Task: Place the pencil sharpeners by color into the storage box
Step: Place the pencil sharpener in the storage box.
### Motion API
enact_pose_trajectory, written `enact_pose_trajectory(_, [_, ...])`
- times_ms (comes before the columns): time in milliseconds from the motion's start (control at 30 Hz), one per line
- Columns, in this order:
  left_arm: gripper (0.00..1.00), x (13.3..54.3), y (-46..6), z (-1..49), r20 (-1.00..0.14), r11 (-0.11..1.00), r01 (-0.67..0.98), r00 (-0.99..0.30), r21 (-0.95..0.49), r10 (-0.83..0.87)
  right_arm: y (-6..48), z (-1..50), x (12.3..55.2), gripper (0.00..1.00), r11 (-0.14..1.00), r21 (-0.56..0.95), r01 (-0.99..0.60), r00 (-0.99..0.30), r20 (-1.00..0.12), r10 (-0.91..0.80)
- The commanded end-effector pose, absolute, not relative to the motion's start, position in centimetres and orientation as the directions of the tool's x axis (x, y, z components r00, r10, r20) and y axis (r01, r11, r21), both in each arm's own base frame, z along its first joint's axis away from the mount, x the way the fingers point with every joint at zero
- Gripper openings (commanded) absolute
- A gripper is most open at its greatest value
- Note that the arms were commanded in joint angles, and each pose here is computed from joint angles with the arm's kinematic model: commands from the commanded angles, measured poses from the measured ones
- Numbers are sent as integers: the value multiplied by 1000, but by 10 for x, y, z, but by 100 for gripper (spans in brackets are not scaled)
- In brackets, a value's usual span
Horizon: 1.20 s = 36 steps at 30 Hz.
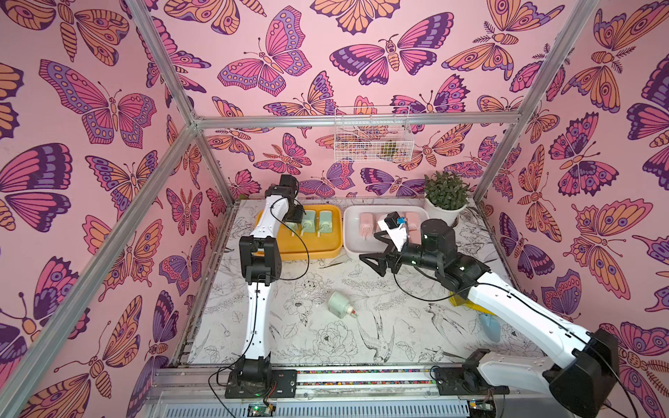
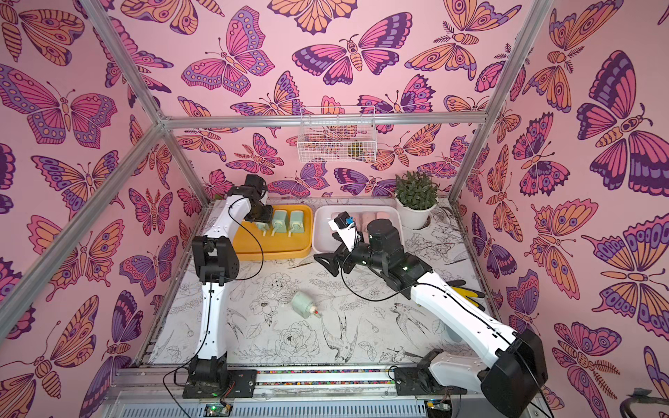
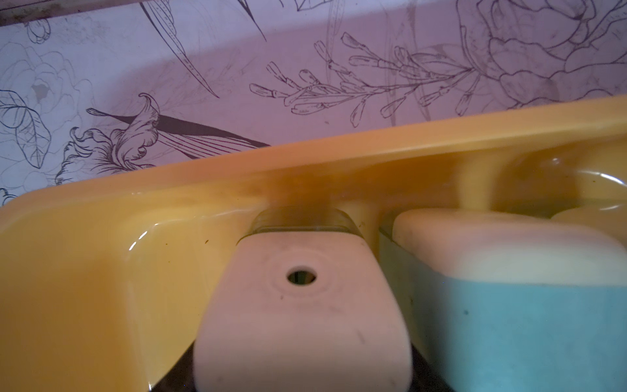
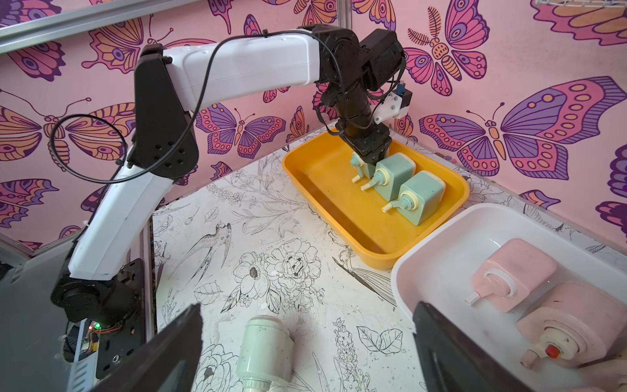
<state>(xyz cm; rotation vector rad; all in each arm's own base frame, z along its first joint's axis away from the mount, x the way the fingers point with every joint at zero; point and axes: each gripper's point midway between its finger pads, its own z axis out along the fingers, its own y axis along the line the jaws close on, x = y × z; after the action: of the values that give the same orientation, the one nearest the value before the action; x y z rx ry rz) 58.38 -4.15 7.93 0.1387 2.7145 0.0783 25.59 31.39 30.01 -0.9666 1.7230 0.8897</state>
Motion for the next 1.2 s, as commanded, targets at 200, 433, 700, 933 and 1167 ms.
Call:
enact_pose_trajectory(200, [19,586,-35,69,-389,995,56,-917,86,86,313,299,254,99,432,135,-892,-250,-942,-222])
enact_pose_trajectory(433, [42,585,-31,65,-382,997,30,-923,76,57,314,299,253,99,436,137,-890,-254,-941,-223])
enact_pose_trajectory(700, [51,585,-35,62,-377,997,41,-924,61,61,315,298,253,99,439,134,-888,-253,-941,-225])
enact_pose_trajectory(933, [68,585,-38,56,-368,997,55,-927,45,68,317,296,255,99,440,135,-888,-257,-938,-232])
enact_pose_trajectory(1167, [73,586,-38,56,-370,997,61,-926,47,74,320,295,255,99,436,134,-890,-258,-936,-238])
